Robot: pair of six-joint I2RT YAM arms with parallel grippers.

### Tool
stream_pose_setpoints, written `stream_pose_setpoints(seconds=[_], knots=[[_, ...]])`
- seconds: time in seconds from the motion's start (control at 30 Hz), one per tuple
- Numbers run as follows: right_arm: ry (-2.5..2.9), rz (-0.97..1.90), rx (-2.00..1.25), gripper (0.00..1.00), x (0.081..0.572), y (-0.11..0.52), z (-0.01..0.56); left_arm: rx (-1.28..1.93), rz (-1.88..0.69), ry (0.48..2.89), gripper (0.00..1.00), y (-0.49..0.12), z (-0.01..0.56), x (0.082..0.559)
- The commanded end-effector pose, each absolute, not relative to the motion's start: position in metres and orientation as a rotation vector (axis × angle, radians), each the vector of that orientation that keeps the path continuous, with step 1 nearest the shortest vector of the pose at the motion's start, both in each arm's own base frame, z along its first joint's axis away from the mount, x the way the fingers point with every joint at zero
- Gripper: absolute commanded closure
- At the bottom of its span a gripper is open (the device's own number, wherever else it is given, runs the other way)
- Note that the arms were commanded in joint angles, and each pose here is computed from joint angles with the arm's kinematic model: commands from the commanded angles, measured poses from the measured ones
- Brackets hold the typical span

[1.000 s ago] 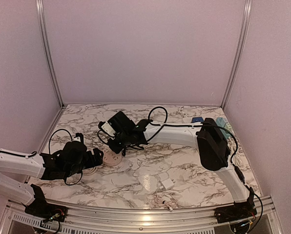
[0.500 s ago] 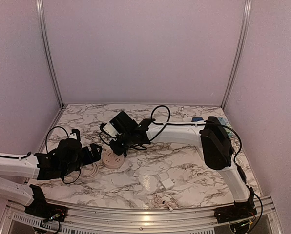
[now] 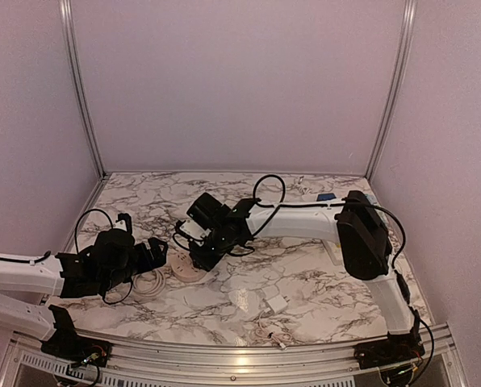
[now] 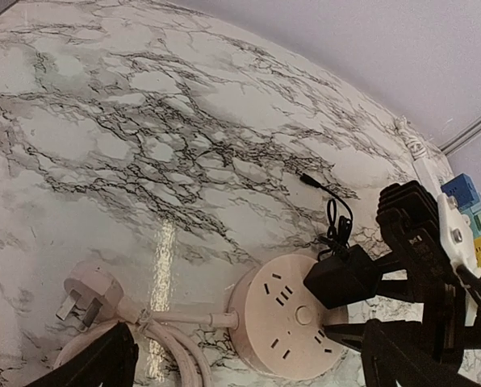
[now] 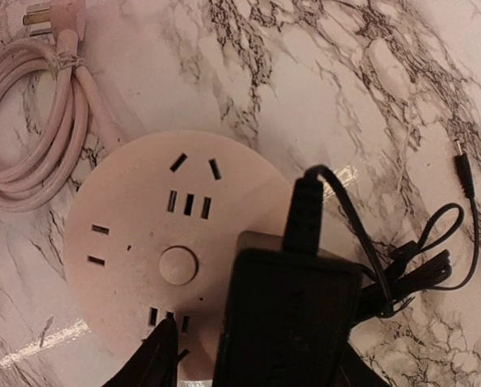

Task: Insert the plug
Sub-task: Insert the plug into the socket slot, then pick up the plug from the center of the board.

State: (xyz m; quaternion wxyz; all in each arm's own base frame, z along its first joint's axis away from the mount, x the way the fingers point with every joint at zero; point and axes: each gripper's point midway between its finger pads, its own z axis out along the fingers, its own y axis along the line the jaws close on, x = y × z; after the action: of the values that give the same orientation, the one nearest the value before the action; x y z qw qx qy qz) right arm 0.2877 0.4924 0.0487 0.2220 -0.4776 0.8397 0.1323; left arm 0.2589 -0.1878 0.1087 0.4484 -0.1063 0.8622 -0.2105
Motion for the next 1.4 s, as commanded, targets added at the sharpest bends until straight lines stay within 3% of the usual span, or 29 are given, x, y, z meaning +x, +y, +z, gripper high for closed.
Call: stream_pose_setpoints(seconds=[0.0, 0.23, 0.4, 0.8, 1.37], knots=[[2.475, 0.287, -1.389, 0.50, 0.260, 0.459, 0.021, -0.272, -0.493, 2.111, 0.01, -0.182, 0.118, 0.262], [2.405, 0.337, -1.304, 0.47, 0.263, 0.455, 0.078, -0.269, -0.499, 2.099, 0.01, -0.181, 0.125, 0.261], [2.422, 0.286, -1.200, 0.47, 0.256, 0.413, 0.099, -0.250, -0.508, 2.097, 0.01, -0.180, 0.130, 0.259], [2.665, 0.171, -0.954, 0.48, 0.192, 0.293, 0.063, -0.178, -0.534, 2.098, 0.01, -0.180, 0.132, 0.248], [2.695, 0.266, -0.898, 0.44, 0.159, 0.308, 0.056, -0.156, -0.512, 2.085, 0.01, -0.180, 0.133, 0.248]])
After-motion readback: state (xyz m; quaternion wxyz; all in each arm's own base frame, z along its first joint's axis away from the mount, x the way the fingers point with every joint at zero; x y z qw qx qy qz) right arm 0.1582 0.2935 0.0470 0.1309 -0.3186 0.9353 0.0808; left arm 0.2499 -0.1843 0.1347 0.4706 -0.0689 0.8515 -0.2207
